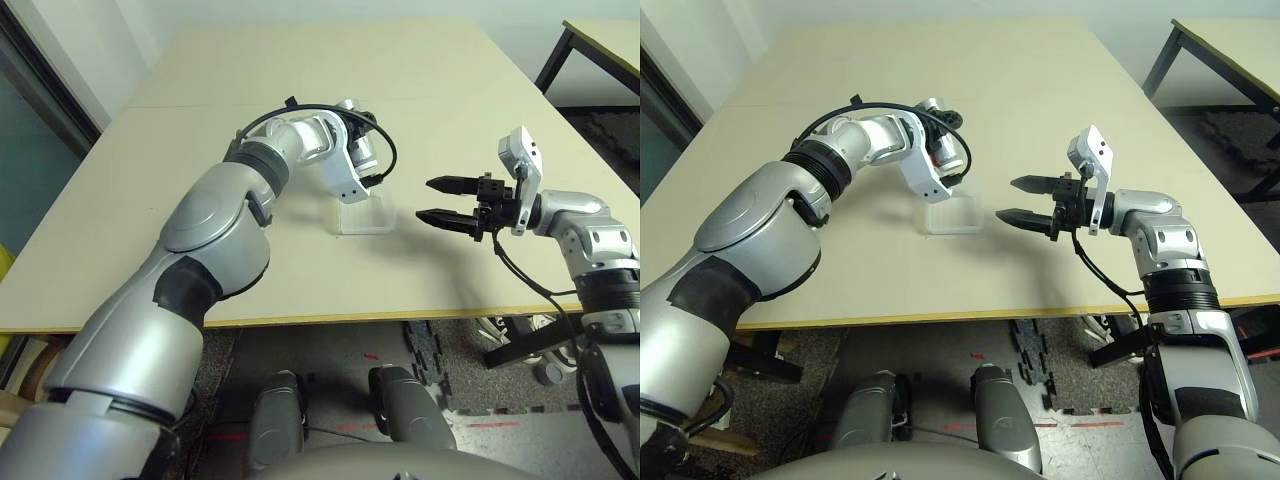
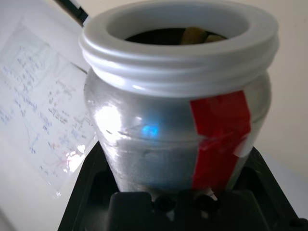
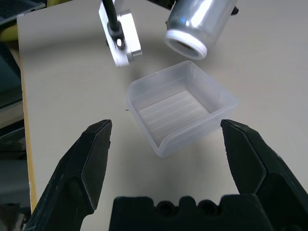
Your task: Pour the medicine from the bottle into the box.
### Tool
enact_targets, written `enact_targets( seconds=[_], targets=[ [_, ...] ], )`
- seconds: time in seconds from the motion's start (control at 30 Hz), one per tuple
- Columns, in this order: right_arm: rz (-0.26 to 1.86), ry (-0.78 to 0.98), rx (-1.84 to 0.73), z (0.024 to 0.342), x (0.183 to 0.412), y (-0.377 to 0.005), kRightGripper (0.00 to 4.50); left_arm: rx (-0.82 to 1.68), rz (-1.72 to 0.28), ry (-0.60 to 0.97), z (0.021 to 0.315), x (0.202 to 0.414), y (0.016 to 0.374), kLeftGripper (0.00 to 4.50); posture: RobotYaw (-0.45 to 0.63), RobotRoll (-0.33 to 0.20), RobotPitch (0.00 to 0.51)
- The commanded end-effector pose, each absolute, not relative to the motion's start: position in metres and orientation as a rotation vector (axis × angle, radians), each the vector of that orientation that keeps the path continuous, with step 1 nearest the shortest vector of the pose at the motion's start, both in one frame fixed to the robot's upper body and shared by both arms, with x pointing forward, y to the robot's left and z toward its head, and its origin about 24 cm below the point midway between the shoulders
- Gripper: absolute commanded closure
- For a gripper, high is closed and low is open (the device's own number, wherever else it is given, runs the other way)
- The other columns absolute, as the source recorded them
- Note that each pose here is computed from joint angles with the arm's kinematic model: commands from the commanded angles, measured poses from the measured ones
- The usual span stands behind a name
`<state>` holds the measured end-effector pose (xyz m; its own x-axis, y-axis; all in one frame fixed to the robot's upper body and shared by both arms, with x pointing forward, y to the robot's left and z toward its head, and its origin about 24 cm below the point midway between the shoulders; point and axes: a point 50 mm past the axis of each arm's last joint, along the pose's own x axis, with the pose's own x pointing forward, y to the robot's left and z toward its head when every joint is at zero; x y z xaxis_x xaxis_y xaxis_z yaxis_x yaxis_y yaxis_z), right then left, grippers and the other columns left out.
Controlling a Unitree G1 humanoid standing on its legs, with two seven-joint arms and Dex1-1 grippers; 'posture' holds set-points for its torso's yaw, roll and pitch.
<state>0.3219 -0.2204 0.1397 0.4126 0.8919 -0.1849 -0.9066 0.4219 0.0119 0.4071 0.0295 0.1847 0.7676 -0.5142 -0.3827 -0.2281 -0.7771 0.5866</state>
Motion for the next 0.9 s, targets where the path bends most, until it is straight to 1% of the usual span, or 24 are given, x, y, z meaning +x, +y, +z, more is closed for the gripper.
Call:
enact_targets(
  seconds=[0.03,0.13,0.2,0.27,0.3,0.33,0.43,0.5,0.53,0.57,0.6,0.67,0.73,0.9],
  targets=[
    [1.124,0.169,-0.084,0.138,0.322,-0.222,0.0,2.513,-0.774,-0.553,0.179,0.405,0.024,1.7,-0.18,0.0,0.058],
    [1.124,0.171,-0.079,0.137,0.323,-0.221,0.0,2.58,-0.782,-0.499,0.175,0.406,0.027,1.7,-0.19,0.0,0.059],
    [1.122,0.171,-0.076,0.136,0.323,-0.222,0.0,2.513,-0.819,-0.495,0.174,0.403,0.024,1.7,-0.19,0.0,0.059],
    [1.12,0.172,-0.075,0.135,0.323,-0.222,0.0,2.379,-0.848,-0.422,0.173,0.403,0.025,1.7,-0.19,0.0,0.059],
    [1.12,0.172,-0.074,0.135,0.323,-0.222,0.0,2.36,-0.83,-0.431,0.176,0.404,0.025,1.7,-0.19,0.0,0.058],
    [1.119,0.171,-0.074,0.135,0.322,-0.222,0.0,2.195,-0.834,-0.316,0.179,0.405,0.029,1.7,-0.2,0.0,0.058],
    [1.113,0.168,-0.072,0.134,0.321,-0.223,0.0,1.927,-0.782,-0.246,0.195,0.41,0.037,1.7,-0.2,0.0,0.057],
    [1.107,0.168,-0.071,0.133,0.32,-0.224,0.0,1.605,-0.823,-0.074,0.195,0.412,0.044,1.7,-0.2,0.0,0.055],
    [1.106,0.169,-0.071,0.133,0.32,-0.224,0.0,1.403,-0.845,0.022,0.193,0.412,0.048,1.7,-0.2,0.0,0.053],
    [1.104,0.169,-0.071,0.132,0.32,-0.224,0.0,1.259,-0.872,0.085,0.191,0.412,0.051,1.7,-0.2,0.0,0.053],
    [1.103,0.169,-0.071,0.132,0.32,-0.224,0.0,1.185,-0.886,0.116,0.19,0.412,0.052,1.7,-0.2,0.0,0.053],
    [1.101,0.17,-0.072,0.131,0.32,-0.225,0.0,0.916,-0.899,0.206,0.186,0.412,0.059,1.7,-0.19,0.0,0.053],
    [1.098,0.169,-0.072,0.13,0.32,-0.224,0.0,0.73,-0.901,0.263,0.183,0.412,0.067,1.7,-0.19,0.0,0.051],
    [1.097,0.168,-0.073,0.128,0.32,-0.224,0.0,0.385,-0.819,0.344,0.176,0.414,0.091,1.7,-0.18,0.0,0.048]
  ],
)
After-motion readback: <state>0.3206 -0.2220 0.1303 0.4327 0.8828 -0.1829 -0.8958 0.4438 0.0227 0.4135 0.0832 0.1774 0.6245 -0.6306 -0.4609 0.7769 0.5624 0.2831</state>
